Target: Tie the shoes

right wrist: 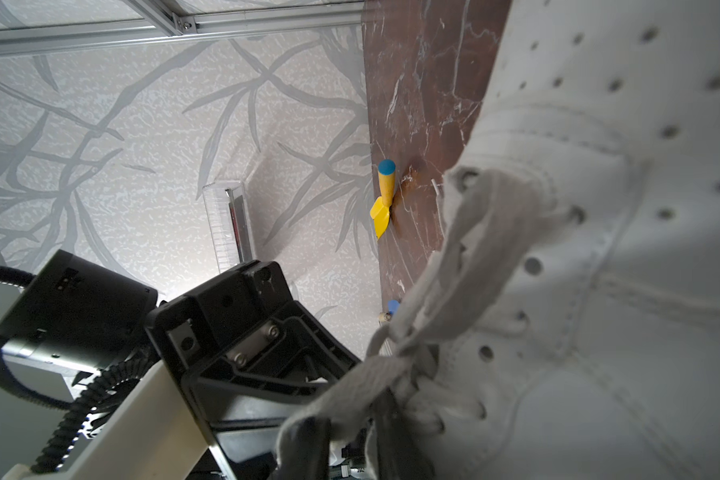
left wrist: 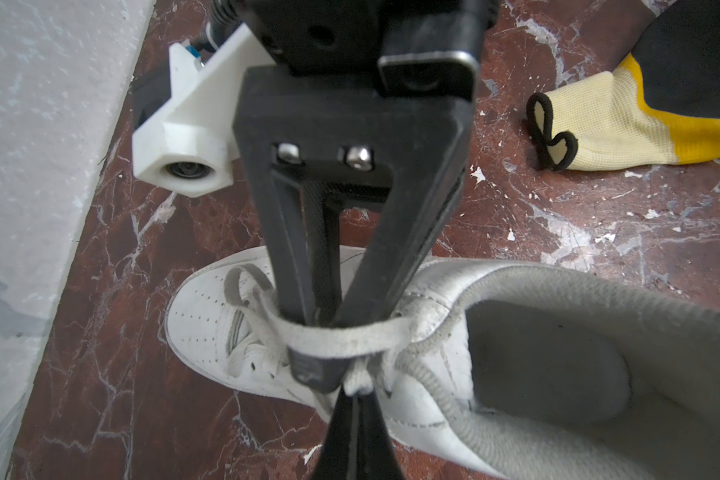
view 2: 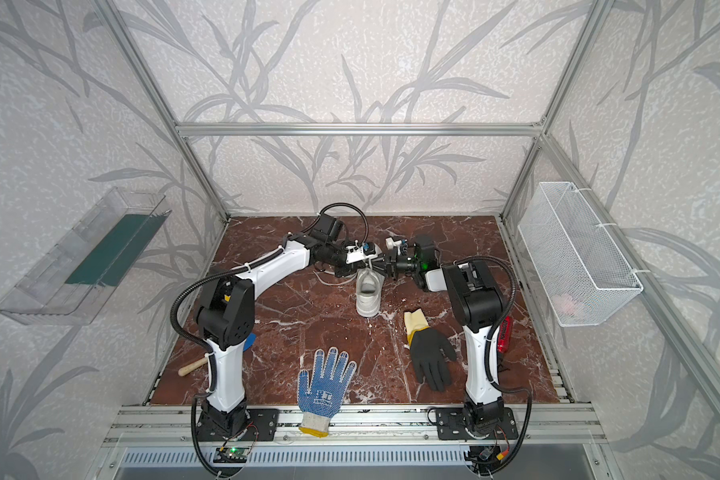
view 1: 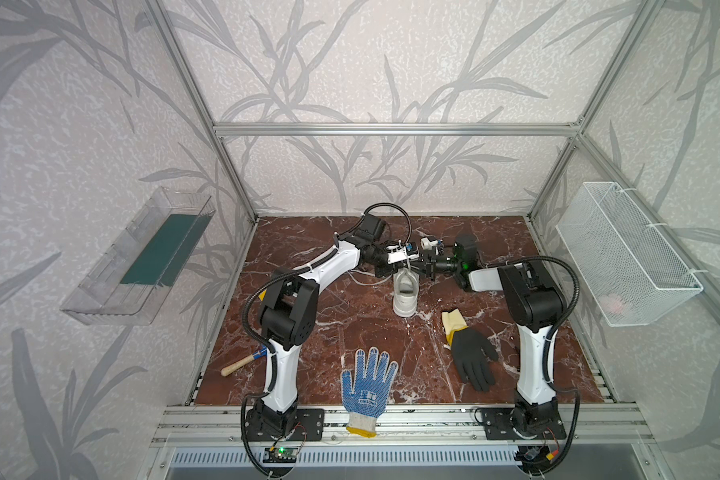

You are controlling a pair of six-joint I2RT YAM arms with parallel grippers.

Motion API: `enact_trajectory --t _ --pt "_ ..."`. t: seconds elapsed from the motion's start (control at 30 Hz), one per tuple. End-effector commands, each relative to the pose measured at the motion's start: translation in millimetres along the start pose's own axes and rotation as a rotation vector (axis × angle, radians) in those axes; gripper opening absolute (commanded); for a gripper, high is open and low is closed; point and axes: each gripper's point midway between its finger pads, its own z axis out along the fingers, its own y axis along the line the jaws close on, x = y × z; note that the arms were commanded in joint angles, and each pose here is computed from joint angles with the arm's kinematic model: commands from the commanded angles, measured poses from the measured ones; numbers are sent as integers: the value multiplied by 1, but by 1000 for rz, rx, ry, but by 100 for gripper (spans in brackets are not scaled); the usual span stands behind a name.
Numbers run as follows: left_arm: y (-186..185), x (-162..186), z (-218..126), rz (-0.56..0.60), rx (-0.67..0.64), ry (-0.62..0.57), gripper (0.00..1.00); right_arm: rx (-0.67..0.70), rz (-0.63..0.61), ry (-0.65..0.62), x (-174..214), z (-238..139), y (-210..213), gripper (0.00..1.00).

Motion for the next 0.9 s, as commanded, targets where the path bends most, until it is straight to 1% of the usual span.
enact_trajectory --t 0.0,0.17,0.27,0.33,0.43,0.53,0.63,0.67,0.77,0.87 --pt "3 -10 -2 16 -1 -25 0 26 -17 29 6 0 5 13" --pt "11 -11 -6 -4 -45 -29 1 62 -40 41 9 -1 5 6" --pt "16 -11 -10 -12 -93 -44 6 106 -80 50 11 -3 8 0" --pt "19 -11 -15 -24 -120 -58 10 128 -101 59 12 -4 10 0" --pt "24 -12 -23 -55 -146 -84 20 153 -132 69 13 -5 12 0" --pt "29 -13 -31 -126 -162 -111 33 190 -154 86 14 -6 10 0" --pt "33 -15 -40 -204 -162 -177 42 224 -181 111 16 -6 9 0" --pt "37 -17 -45 -241 -174 -219 44 229 -216 120 16 -6 11 0" --pt "45 -20 -56 -362 -179 -346 49 257 -264 131 18 -7 12 0" --pt "53 -21 -62 -479 -165 -412 51 284 -314 139 20 -8 13 0"
